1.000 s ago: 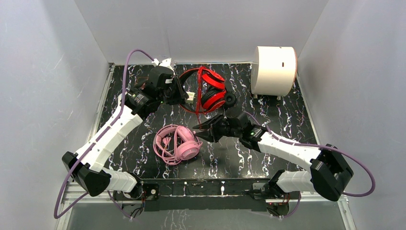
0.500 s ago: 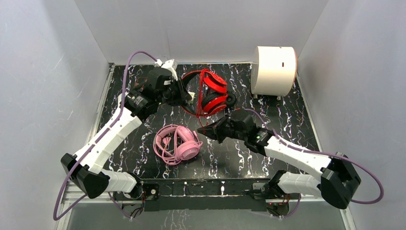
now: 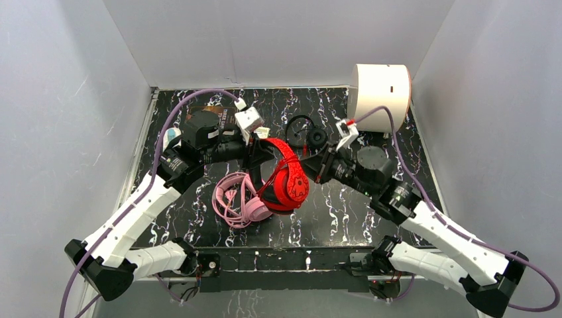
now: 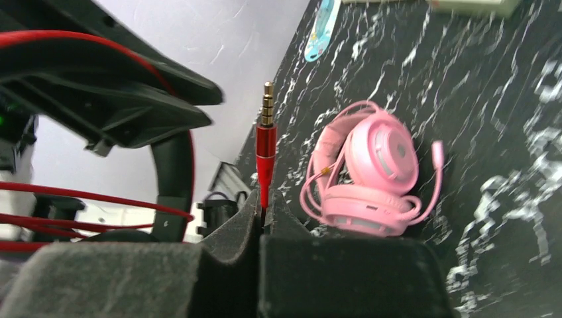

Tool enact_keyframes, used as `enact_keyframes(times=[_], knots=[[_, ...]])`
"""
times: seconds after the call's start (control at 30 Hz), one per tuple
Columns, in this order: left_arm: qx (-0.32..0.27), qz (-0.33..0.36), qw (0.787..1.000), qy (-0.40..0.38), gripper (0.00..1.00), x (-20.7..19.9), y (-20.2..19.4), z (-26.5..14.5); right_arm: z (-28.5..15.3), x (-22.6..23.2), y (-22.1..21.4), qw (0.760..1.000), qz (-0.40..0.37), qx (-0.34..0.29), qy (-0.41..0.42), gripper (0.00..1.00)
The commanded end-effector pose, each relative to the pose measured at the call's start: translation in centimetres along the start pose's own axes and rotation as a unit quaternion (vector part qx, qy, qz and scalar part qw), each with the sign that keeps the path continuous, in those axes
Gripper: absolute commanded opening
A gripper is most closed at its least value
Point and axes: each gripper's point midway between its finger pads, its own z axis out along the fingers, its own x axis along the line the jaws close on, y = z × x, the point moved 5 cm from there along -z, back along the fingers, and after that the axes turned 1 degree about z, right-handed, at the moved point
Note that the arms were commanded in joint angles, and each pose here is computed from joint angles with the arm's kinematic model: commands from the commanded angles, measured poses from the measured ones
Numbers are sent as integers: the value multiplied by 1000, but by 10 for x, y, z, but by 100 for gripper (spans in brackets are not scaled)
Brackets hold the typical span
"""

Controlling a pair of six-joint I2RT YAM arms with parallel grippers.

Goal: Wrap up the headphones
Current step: Wrap the headphones cable around the headphones.

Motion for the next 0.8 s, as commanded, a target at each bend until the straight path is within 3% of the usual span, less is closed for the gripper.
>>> enact_keyframes(times=[0.0, 0.13, 0.37, 0.57, 0.77], knots=[[-12, 128, 990, -58, 0, -18, 12, -14, 2, 12, 40, 986, -161, -10, -33, 0], [11, 180, 984, 10, 0, -5, 0, -11, 5, 29, 47, 982, -191, 7, 0, 0], [-60, 325, 940, 79, 0, 8, 13, -15, 0, 46, 46, 970, -234, 60, 41, 0], [-36, 412, 906, 93, 0, 14, 26, -12, -4, 71, 59, 960, -260, 49, 90, 1], [1, 454, 884, 109, 0, 16, 35, -8, 5, 98, 66, 967, -210, 78, 125, 2]])
